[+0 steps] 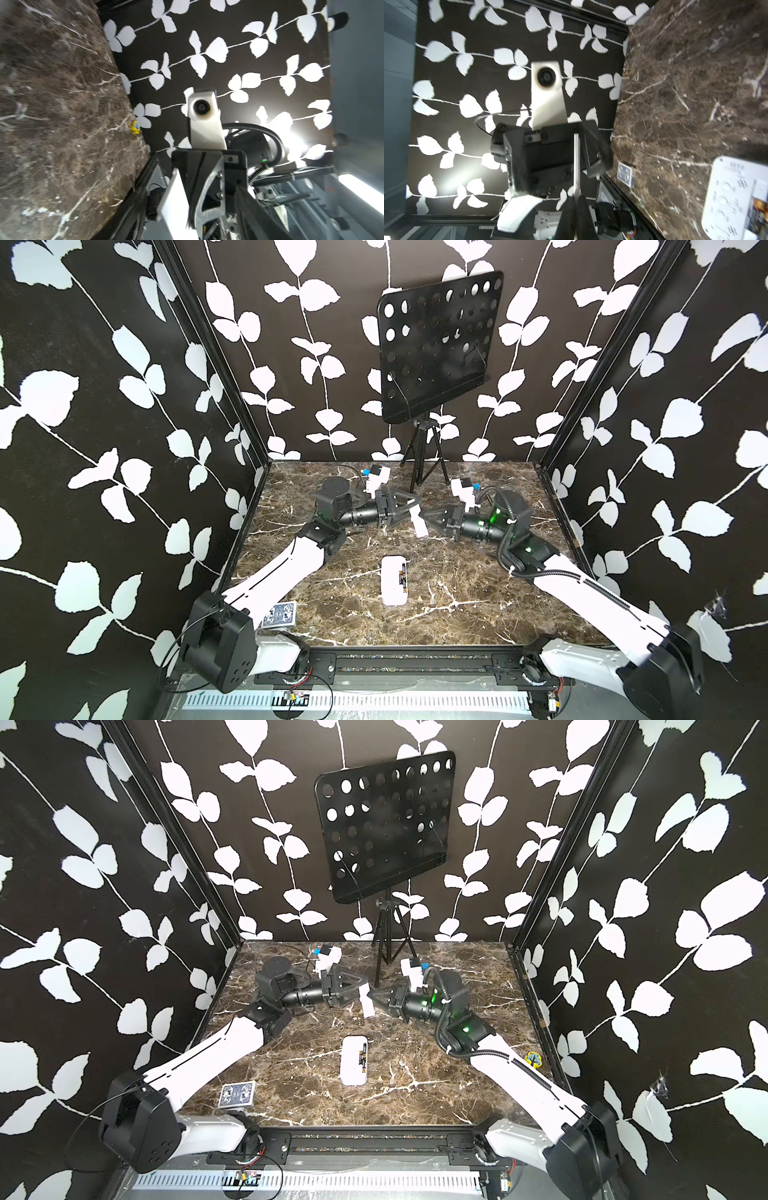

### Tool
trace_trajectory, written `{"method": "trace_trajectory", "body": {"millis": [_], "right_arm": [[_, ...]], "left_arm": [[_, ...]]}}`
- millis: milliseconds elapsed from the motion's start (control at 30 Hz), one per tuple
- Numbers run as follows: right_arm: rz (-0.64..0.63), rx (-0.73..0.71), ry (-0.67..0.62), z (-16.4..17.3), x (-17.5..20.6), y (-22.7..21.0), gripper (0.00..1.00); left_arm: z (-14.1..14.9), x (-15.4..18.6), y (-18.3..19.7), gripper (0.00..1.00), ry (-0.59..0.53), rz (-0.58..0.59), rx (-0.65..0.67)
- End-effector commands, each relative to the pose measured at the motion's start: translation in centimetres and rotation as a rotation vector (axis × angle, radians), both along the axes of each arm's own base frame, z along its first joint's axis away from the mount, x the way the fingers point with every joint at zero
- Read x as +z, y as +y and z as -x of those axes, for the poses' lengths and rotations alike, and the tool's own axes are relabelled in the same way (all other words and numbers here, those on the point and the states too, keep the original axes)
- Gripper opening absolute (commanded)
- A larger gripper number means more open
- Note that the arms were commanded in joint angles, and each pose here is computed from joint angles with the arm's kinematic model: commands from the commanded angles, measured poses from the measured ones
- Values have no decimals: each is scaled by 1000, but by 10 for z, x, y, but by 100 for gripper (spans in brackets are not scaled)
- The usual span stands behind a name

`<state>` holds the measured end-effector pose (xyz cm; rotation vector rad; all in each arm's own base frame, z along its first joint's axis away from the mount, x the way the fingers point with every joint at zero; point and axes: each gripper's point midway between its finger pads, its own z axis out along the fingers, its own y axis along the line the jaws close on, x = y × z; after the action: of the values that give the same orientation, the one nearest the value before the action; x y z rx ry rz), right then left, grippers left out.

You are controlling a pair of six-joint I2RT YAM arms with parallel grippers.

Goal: Insert the battery into the alarm
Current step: Pick up the cover from the center of the board, then install the cover on the alarm.

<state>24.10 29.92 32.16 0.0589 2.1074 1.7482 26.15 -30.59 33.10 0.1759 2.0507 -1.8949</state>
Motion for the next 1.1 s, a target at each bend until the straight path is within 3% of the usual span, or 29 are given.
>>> {"method": "trace_trajectory", "body": {"millis": [0,67,267,467,667,1067], "right_arm": [[191,-108,-10,11,-54,-8,0],[252,-178,6,21,-89,-9,0],[376,-303,-52,42,-156,-5,0],[398,-347,-125,40,-174,4,0],[373,-373,-173,28,-173,17,0],[408,-345,-107,24,-205,38,0]], "left_arm": [[10,-43,25,71,-18,-214,101],[16,-77,44,71,23,-341,167],[39,-170,91,70,164,-531,322],[68,-224,116,67,231,-608,343],[75,-243,117,65,254,-608,326],[74,-251,105,60,260,-617,251]]}}
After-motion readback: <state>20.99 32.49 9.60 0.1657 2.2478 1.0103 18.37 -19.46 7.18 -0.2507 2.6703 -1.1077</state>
